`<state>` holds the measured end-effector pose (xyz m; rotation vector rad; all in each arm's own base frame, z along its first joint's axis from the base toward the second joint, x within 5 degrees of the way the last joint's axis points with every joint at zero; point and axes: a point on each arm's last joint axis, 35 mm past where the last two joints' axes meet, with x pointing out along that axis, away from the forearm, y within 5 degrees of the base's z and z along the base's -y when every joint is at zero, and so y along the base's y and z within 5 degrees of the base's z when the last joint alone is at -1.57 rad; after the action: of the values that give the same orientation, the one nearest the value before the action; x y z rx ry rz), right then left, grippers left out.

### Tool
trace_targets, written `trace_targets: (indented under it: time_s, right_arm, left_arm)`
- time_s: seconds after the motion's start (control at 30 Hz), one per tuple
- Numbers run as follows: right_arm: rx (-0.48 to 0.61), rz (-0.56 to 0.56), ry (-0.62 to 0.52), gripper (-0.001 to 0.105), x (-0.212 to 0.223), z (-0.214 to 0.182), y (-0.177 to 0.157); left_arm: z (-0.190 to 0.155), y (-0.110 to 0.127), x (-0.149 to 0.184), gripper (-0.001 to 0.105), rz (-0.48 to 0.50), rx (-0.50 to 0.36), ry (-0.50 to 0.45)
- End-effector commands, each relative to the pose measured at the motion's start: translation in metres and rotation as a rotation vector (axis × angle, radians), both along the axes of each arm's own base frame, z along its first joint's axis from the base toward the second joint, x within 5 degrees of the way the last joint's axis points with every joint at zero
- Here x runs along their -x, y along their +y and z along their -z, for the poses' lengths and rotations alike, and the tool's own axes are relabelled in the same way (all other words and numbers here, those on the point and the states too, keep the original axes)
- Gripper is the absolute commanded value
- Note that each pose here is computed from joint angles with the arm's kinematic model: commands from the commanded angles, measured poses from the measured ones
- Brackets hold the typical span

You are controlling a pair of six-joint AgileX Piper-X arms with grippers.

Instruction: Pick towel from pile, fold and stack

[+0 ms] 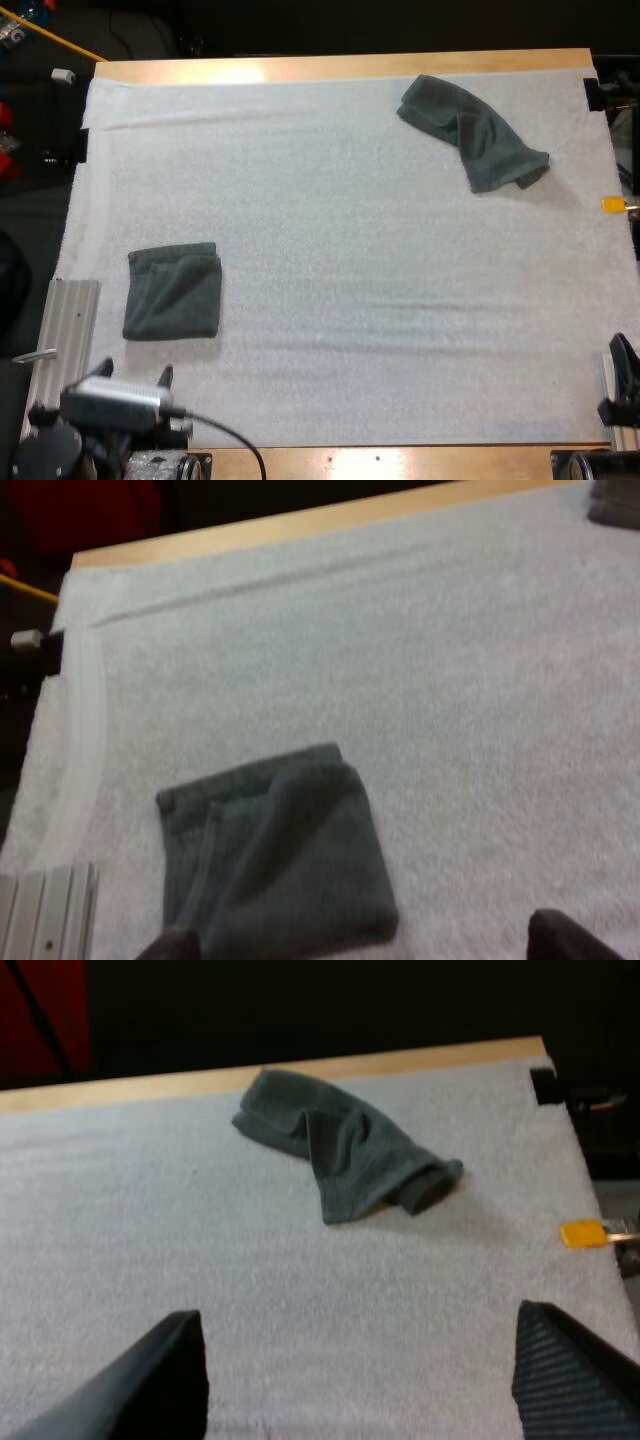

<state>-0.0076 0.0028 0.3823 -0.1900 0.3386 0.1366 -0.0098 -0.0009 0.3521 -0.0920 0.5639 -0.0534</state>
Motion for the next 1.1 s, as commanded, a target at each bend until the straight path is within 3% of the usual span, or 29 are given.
trace_targets:
  time_s: [0.0, 0.13, 0.23, 0.37, 0.6, 0.93, 1.07]
  right_arm:
    - [0.000, 0.001, -0.014, 0.063, 0.004, 0.000, 0.000]
    - [-0.001, 0.001, -0.080, 0.063, 0.022, 0.002, 0.000]
    - [-0.002, 0.001, -0.126, 0.063, 0.036, 0.005, 0.000]
    - [-0.002, 0.001, -0.120, 0.063, 0.037, 0.006, 0.000]
    - [-0.003, -0.005, -0.082, 0.063, 0.036, 0.010, 0.000]
    - [-0.004, -0.006, -0.206, 0.063, 0.005, 0.016, 0.000]
    - [-0.003, -0.006, -0.162, 0.063, -0.009, 0.032, 0.000]
  left_arm:
    - [0.003, 0.000, 0.006, 0.062, -0.002, 0.008, -0.002]
    - [0.017, 0.001, 0.029, 0.062, -0.002, 0.009, -0.029]
    - [0.023, 0.001, 0.032, 0.062, 0.015, 0.018, 0.032]
    - [0.029, 0.000, 0.036, 0.062, 0.037, 0.031, 0.101]
    - [0.026, -0.001, 0.034, 0.062, 0.049, 0.036, 0.069]
    - [-0.004, -0.002, 0.018, 0.062, 0.062, 0.021, -0.240]
    - [-0.005, -0.002, 0.007, 0.062, 0.063, 0.022, -0.313]
